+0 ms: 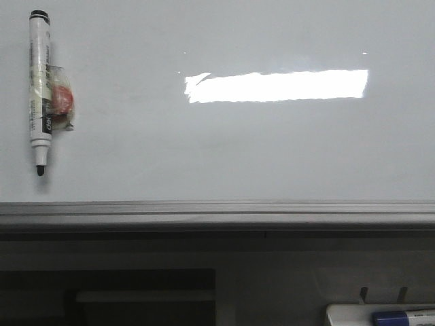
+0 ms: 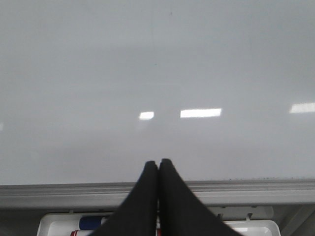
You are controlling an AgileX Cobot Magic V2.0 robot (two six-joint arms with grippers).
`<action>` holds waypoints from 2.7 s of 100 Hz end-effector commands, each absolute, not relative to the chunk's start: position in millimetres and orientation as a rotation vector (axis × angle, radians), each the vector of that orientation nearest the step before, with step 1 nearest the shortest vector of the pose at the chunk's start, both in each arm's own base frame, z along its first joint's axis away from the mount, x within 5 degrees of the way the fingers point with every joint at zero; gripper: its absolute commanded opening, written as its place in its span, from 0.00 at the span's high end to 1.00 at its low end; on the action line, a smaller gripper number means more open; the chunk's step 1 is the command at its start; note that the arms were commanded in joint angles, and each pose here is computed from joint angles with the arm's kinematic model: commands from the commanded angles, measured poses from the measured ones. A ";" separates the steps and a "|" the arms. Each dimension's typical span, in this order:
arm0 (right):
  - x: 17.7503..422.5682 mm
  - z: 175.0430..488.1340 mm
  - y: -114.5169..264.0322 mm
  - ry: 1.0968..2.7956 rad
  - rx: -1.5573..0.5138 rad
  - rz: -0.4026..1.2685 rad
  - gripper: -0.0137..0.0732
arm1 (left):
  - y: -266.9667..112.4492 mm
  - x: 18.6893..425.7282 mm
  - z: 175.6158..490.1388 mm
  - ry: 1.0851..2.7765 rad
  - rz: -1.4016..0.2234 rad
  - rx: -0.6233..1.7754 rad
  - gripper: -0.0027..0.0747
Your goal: Write number 3 on whiteboard
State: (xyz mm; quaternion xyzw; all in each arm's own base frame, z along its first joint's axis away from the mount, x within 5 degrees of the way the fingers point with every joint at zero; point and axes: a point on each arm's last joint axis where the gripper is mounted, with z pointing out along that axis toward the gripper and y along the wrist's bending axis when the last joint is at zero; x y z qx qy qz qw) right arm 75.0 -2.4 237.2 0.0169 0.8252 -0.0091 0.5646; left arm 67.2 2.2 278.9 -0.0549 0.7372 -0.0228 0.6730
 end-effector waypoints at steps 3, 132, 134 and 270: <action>79.8 256.0 -1.6 1.823 0.023 -0.014 0.91 | 2.5 71.2 296.2 1.576 -0.033 -0.095 0.46; 81.0 259.2 1.2 1.787 0.070 0.072 0.91 | -102.8 142.4 246.7 1.853 -0.558 0.374 0.37; 81.0 259.2 1.2 1.787 0.070 0.072 0.91 | -102.9 142.7 246.2 1.856 -0.558 0.371 0.37; 80.0 268.7 7.7 1.924 0.023 0.137 0.91 | -123.1 146.4 225.4 1.983 -0.565 0.469 0.99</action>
